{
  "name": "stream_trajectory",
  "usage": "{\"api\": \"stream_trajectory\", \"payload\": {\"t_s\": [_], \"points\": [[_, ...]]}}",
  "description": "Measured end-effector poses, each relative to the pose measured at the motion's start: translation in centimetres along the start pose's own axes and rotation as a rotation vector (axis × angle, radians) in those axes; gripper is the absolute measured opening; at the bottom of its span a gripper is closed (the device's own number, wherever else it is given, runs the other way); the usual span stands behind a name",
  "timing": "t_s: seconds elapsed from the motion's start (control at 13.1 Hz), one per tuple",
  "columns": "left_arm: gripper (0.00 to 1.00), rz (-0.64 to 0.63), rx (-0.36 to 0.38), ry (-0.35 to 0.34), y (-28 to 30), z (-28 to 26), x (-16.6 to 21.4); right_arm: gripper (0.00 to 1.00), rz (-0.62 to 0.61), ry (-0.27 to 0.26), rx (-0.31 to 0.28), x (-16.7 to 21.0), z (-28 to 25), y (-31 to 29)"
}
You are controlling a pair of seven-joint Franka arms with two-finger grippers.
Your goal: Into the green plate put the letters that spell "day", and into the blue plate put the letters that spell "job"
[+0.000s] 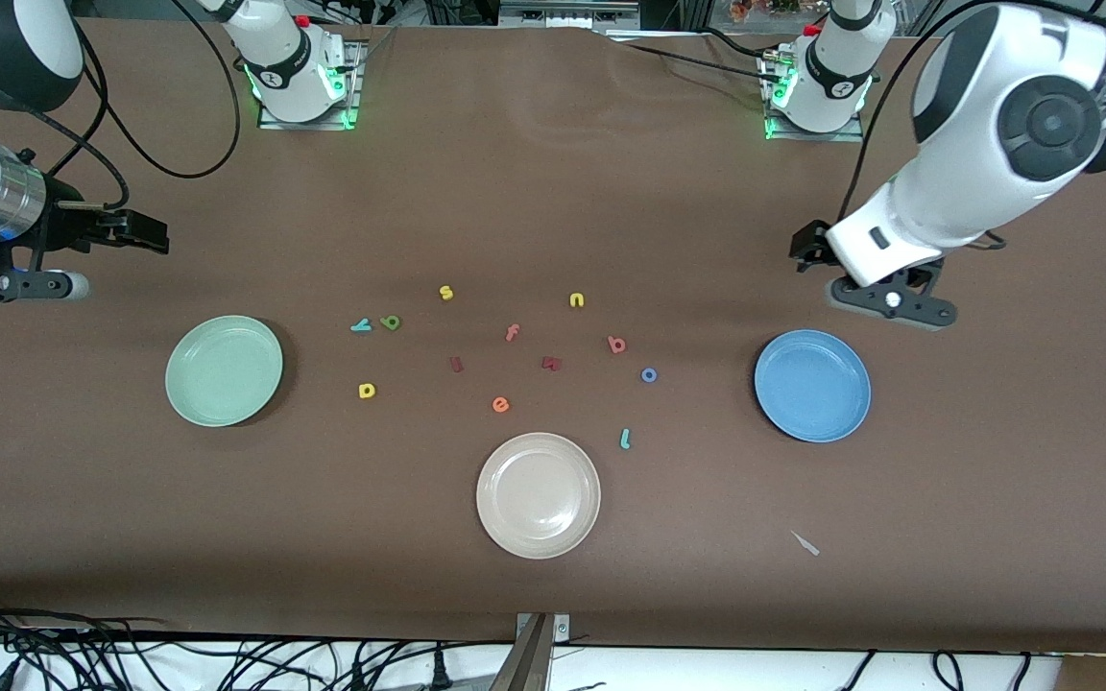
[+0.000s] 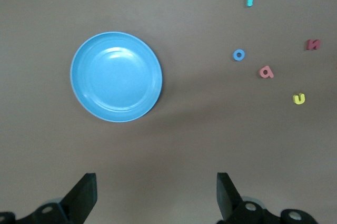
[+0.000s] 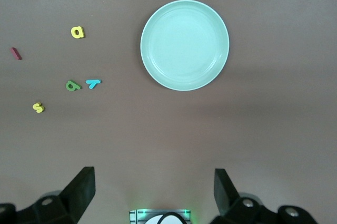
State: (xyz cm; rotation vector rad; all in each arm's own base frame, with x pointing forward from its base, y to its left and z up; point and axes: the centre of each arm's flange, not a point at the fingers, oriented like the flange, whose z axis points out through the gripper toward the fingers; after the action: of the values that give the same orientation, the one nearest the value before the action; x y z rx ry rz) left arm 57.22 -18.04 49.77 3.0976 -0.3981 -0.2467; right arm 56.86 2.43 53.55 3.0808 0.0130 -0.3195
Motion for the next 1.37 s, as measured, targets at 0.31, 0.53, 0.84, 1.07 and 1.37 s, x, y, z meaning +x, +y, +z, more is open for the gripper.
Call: {"api": "stream_trajectory", "payload": {"t_s": [0.31, 0.53, 0.84, 1.07, 1.37], "points": [[1.00, 0.058, -0.009, -0.038, 3.7, 4.2, 4.3, 1.00, -0.011, 0.000, -0.001, 0.0, 0.0, -0.6], [1.00, 0.098, -0.021, -0.031, 7.1, 10.0, 8.8, 1.00, -0.016, -0.002, -0.002, 0.0, 0.1, -0.9], [1.00, 0.116, -0.052, 0.088, 9.6, 20.8, 14.1, 1.00, -0.032, -0.007, -0.002, 0.9, 1.1, -1.9], [1.00, 0.120, -0.066, 0.135, 11.8, 25.8, 15.5, 1.00, -0.043, -0.002, 0.000, 2.2, 2.5, -2.5], [0.98, 0.126, -0.079, 0.182, 15.8, 26.5, 17.3, 1.00, -0.048, 0.008, 0.008, 4.7, 5.3, -2.9]]}}
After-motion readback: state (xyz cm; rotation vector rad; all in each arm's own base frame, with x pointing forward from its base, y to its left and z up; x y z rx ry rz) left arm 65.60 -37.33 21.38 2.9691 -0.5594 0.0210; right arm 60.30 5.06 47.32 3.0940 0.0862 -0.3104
